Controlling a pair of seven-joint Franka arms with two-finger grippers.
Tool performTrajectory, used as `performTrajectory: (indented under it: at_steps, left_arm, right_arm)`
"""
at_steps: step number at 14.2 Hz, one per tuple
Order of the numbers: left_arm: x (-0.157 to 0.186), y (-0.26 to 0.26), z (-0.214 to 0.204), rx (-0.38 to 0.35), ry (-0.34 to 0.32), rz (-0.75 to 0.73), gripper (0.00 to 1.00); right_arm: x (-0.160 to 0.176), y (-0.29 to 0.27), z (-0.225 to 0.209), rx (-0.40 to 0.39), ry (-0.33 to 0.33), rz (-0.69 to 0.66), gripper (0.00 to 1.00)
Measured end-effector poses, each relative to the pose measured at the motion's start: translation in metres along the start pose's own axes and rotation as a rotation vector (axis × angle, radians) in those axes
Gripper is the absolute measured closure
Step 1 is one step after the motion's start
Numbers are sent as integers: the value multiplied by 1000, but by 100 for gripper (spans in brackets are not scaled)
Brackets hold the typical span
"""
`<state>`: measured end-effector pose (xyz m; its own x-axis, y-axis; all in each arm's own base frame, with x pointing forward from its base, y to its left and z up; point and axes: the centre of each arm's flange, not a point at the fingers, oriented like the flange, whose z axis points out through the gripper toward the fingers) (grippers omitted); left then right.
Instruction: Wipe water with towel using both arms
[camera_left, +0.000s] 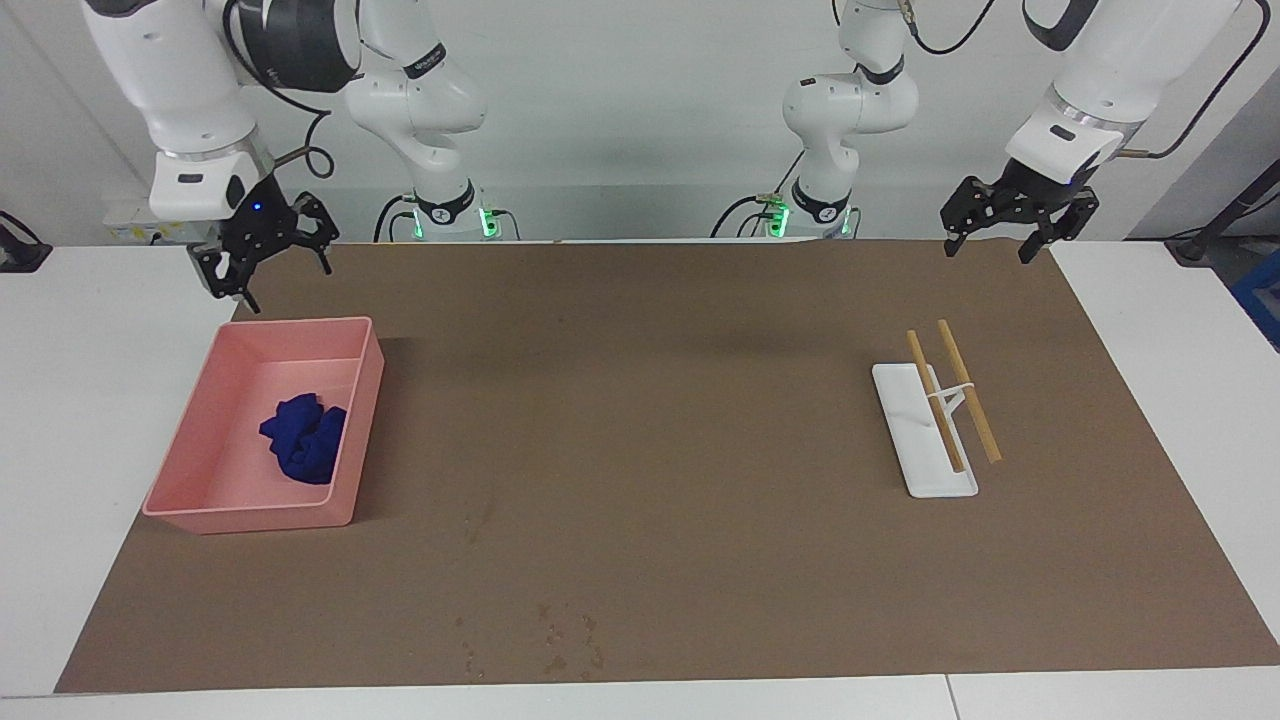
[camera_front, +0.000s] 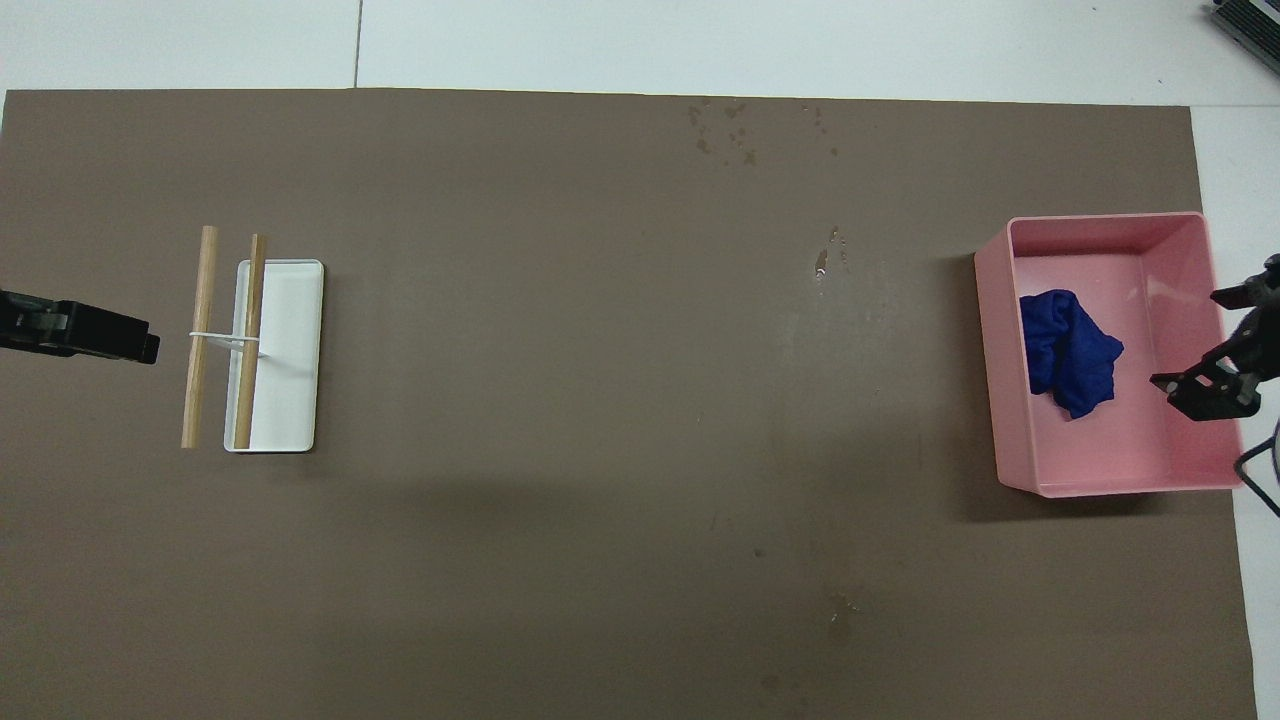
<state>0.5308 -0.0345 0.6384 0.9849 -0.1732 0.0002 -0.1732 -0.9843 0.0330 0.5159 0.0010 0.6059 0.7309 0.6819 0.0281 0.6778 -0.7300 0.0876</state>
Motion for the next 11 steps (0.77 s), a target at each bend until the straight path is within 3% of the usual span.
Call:
performTrajectory:
  at_steps: [3, 6, 11]
  left_arm:
    - [0, 0, 0, 0, 0, 0, 0]
    - [0, 0, 0, 0, 0, 0, 0]
    - [0, 0, 0, 0, 0, 0, 0]
  right_arm:
    - [24, -68, -34, 40, 18, 103, 0]
    - [16, -103, -57, 94, -4, 272, 0]
    - [-1, -92, -60, 108, -27, 363, 0]
